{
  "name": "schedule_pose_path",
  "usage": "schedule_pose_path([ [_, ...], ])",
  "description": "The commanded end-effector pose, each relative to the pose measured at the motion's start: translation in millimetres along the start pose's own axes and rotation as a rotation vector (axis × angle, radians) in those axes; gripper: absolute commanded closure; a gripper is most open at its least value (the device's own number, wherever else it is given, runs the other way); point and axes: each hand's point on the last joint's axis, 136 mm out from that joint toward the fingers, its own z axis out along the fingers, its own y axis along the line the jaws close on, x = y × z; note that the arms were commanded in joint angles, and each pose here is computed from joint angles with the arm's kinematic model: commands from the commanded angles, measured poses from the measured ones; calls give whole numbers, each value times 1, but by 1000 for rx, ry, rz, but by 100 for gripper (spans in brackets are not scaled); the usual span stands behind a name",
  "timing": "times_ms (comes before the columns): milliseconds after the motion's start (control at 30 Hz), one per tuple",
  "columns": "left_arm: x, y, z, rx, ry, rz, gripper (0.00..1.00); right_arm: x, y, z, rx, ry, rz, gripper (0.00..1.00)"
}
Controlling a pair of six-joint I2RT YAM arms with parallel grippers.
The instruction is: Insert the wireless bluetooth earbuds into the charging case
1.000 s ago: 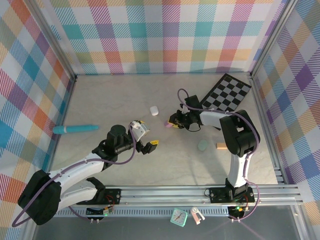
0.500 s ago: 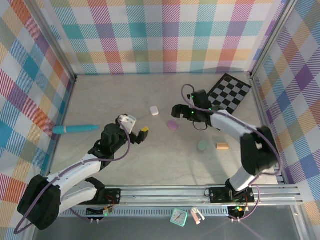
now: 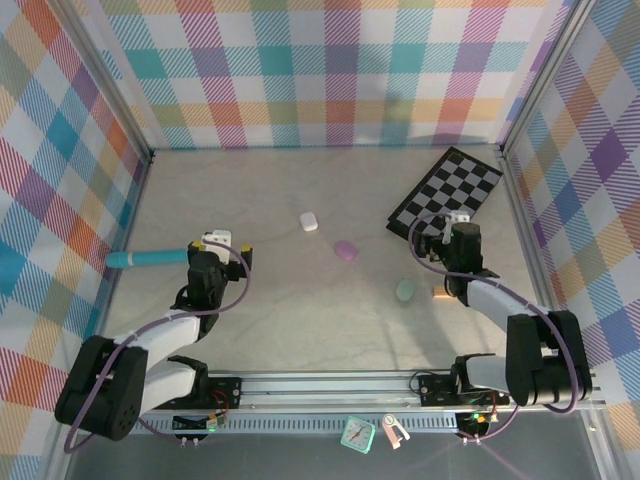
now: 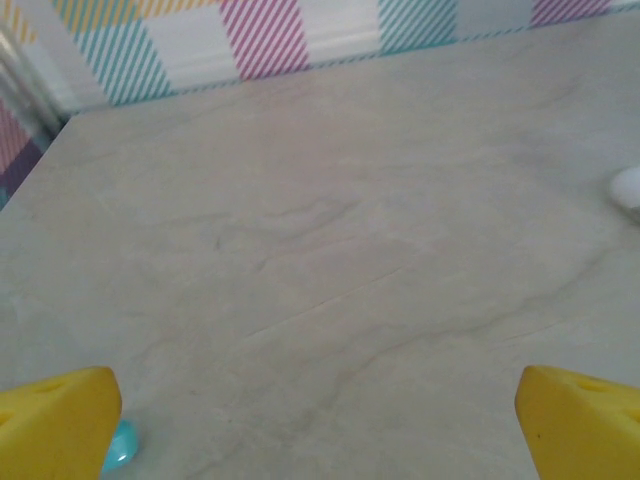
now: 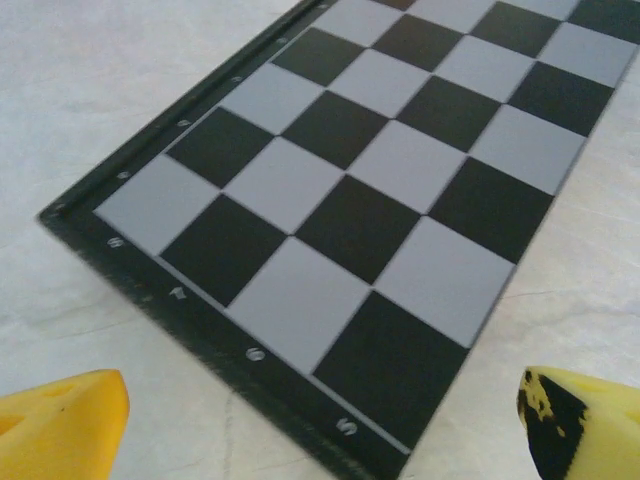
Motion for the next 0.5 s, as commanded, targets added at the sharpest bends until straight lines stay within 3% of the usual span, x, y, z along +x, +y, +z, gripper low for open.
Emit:
schedule_pose_path([
  [0,-13,12,8,-11,-82,-98,0,-31,1,3,-56,-183,-2,1],
  [200,-12,17,38,17,-72,-190,0,-20,3,17,-87,-230,-26,1],
  [467,12,18,64,19,-10,-218,0,-13,4,32,-100,-183,-24,1],
])
